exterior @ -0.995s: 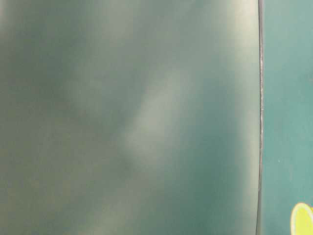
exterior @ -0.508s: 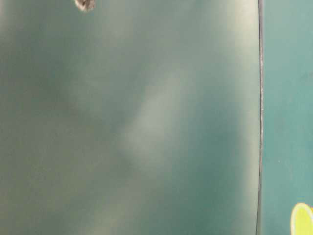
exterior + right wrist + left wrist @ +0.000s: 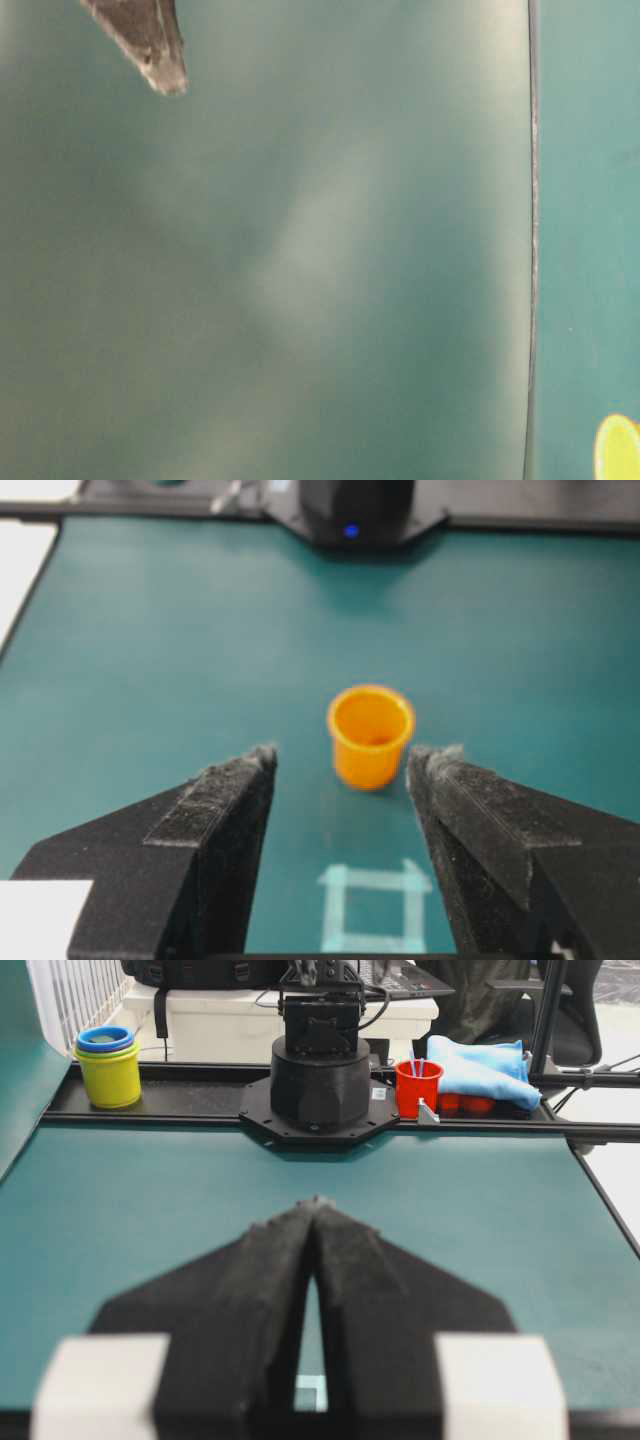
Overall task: Lift the orange block with right arm.
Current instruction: 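Move the open right gripper left toward the small orange cube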
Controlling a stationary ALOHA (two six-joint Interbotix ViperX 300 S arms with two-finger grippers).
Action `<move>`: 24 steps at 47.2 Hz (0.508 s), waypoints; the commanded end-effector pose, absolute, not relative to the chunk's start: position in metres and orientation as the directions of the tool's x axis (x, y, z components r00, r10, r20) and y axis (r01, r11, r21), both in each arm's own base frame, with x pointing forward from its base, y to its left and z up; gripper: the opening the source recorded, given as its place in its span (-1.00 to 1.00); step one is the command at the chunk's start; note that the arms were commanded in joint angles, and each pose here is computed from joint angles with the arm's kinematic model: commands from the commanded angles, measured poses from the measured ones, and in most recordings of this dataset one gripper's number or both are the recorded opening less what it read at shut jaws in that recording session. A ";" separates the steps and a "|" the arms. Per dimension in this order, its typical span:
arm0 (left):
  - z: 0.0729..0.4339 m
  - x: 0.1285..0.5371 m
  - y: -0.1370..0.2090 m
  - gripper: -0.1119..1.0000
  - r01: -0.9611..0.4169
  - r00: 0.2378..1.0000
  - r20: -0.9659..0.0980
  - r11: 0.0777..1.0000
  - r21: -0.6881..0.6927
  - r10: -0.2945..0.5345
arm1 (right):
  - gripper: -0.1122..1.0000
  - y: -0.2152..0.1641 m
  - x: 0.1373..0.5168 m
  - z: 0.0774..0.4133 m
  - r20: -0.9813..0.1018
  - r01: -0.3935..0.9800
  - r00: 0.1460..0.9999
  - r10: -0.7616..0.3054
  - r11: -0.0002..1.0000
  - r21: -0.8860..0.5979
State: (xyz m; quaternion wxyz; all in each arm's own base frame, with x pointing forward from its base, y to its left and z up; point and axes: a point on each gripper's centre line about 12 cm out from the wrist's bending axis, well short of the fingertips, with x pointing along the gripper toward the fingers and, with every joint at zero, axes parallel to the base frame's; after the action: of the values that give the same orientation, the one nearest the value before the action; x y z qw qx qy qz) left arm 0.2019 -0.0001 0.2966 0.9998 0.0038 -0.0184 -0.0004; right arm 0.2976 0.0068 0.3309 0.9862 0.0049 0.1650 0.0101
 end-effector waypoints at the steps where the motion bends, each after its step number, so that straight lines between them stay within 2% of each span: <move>1: 0.307 0.205 0.000 -0.80 0.002 0.998 0.061 1.000 0.008 -0.003 | 0.29 0.012 0.307 0.346 -0.309 -0.032 0.950 0.037 0.999 0.021; 10: 0.307 0.205 0.000 -0.80 0.001 0.998 0.060 1.000 0.006 -0.001 | 0.34 0.017 0.324 0.343 -0.356 -0.042 0.933 0.049 0.999 0.028; 24: 0.307 0.205 0.000 -0.80 0.003 0.998 0.061 1.000 0.006 -0.003 | 0.35 0.026 0.348 0.330 -0.448 -0.015 0.891 0.074 0.991 0.133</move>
State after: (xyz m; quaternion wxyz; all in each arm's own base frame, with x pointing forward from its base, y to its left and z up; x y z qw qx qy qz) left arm 0.2021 -0.0001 0.2963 0.9998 0.0030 -0.0176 -0.0005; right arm 0.3421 0.0219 0.3158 0.9676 0.0538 0.2459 0.0181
